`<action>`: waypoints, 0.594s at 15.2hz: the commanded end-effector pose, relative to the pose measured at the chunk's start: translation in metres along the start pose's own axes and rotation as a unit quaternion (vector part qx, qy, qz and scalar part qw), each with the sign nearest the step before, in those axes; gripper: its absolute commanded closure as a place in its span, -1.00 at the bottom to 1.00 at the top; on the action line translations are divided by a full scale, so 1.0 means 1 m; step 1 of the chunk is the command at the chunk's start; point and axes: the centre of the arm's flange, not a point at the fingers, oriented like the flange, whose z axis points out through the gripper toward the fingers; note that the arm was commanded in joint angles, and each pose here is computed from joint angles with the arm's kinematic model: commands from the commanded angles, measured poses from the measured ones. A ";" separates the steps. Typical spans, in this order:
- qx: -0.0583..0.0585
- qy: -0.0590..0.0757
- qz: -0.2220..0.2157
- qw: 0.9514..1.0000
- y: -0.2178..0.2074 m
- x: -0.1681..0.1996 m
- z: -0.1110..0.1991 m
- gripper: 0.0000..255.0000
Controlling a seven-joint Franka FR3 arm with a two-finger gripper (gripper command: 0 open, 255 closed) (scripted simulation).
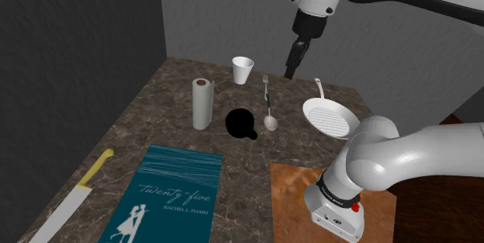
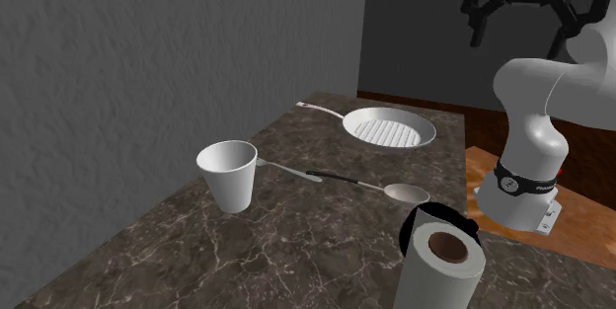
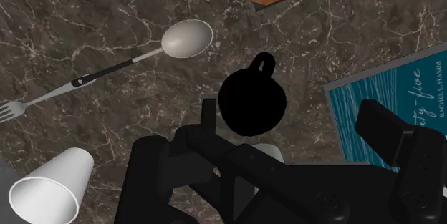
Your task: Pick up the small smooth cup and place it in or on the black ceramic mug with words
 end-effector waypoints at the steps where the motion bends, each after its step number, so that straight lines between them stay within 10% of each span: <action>1: 0.000 0.000 0.000 1.000 0.000 0.000 0.000 -1.00; 9: -0.022 0.012 -0.019 1.000 0.060 0.056 0.056 -1.00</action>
